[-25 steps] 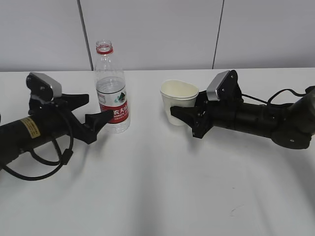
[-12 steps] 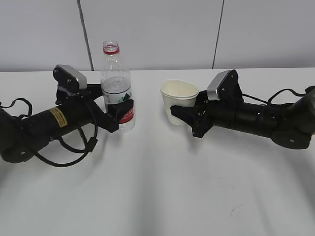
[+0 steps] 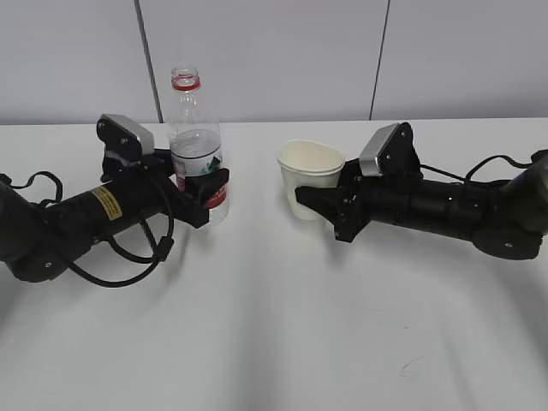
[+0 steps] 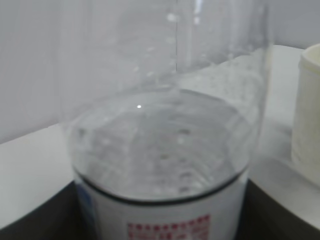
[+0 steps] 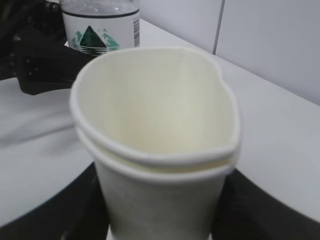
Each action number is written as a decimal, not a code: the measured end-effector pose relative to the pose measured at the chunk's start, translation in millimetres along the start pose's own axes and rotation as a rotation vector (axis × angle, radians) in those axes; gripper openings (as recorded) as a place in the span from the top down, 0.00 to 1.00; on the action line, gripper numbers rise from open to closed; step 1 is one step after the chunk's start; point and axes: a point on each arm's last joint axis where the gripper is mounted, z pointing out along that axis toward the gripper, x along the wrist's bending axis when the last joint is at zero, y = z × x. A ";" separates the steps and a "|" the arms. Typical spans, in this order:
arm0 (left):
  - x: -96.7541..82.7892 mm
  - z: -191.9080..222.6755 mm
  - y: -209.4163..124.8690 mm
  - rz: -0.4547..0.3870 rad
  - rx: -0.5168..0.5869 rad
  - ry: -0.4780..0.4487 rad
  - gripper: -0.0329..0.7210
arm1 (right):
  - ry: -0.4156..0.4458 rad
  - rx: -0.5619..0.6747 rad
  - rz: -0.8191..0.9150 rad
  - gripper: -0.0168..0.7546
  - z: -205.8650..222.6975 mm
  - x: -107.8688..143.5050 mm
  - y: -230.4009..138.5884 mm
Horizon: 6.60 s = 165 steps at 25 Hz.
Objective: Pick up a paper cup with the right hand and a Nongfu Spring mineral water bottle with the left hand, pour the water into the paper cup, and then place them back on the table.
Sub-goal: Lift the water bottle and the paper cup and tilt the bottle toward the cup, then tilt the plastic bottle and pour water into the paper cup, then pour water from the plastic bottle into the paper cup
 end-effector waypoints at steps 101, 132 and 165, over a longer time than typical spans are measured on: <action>6.0 -17.1 82.1 1.217 0.347 0.057 0.46 | 0.144 0.002 0.032 0.48 26.4 26.0 -0.3; 1.3 -13.0 90.0 1.432 0.298 0.088 0.46 | 0.157 -0.002 0.029 0.48 27.1 26.9 -1.7; 3.6 -13.7 89.6 1.521 0.329 0.093 0.47 | 0.222 -0.019 -0.002 0.48 26.4 32.0 0.1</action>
